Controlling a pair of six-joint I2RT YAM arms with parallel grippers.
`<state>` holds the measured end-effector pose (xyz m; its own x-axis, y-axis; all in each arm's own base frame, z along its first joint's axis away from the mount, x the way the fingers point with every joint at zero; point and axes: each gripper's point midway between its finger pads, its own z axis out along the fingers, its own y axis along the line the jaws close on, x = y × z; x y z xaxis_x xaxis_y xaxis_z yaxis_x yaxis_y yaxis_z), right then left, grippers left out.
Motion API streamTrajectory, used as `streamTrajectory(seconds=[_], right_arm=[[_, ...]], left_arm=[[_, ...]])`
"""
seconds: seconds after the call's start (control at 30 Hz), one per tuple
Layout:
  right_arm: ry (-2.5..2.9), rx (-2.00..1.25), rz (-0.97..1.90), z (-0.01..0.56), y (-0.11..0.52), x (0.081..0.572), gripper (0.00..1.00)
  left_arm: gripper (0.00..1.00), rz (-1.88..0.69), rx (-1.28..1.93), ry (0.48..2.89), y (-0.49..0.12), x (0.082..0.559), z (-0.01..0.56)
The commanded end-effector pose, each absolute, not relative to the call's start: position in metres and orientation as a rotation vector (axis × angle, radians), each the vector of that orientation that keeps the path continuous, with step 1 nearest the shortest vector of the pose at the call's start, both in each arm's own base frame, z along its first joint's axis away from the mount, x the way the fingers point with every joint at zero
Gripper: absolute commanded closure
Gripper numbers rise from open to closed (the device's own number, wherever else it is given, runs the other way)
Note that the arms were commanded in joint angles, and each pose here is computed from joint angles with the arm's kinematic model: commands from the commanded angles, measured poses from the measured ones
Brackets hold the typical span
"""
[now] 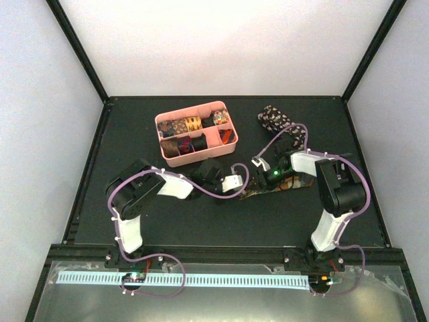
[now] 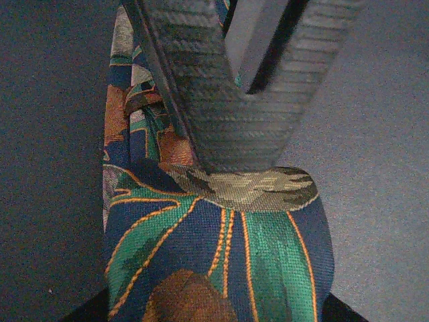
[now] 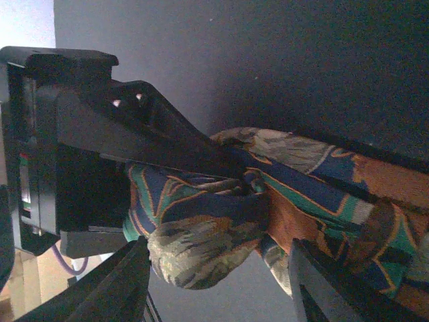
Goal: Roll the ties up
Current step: Roll the tie at the center of the board.
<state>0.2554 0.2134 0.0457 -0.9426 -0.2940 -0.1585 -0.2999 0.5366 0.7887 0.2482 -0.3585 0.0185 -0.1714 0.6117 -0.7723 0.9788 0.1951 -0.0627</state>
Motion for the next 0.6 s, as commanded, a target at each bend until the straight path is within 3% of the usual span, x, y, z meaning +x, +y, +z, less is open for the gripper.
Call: streamTrajectory(seconds=[0.0,0.2,0.33,0.37,0.47,0.57], right_arm=[[2.691,-0.547,1.482,0.058,0.225,0.262,0.41],[2.724,-0.586,1.488,0.052,0.235,0.257,0.49],[2.751,-0.608,1.473,0.045,0.236,0.256,0.62],[2.763,-0.615,1.465,0.043,0.235,0.256,0.66],[2.79,-0.634,1.435,0.036,0.232,0.254,0.96],[2.82,-0.648,1.362,0.028,0.225,0.254,0.98]], left_arm=[[0.67,-0.691,1.547,2.162,-0.323,0.227,-0.036],[0.67,-0.684,1.538,2.183,-0.324,0.229,-0.039],[0.67,-0.685,1.533,2.201,-0.323,0.229,-0.042],[0.67,-0.686,1.532,2.204,-0.324,0.229,-0.042],[0.65,-0.695,1.522,2.213,-0.325,0.23,-0.042],[0.57,-0.71,1.498,2.193,-0.329,0.234,-0.036]])
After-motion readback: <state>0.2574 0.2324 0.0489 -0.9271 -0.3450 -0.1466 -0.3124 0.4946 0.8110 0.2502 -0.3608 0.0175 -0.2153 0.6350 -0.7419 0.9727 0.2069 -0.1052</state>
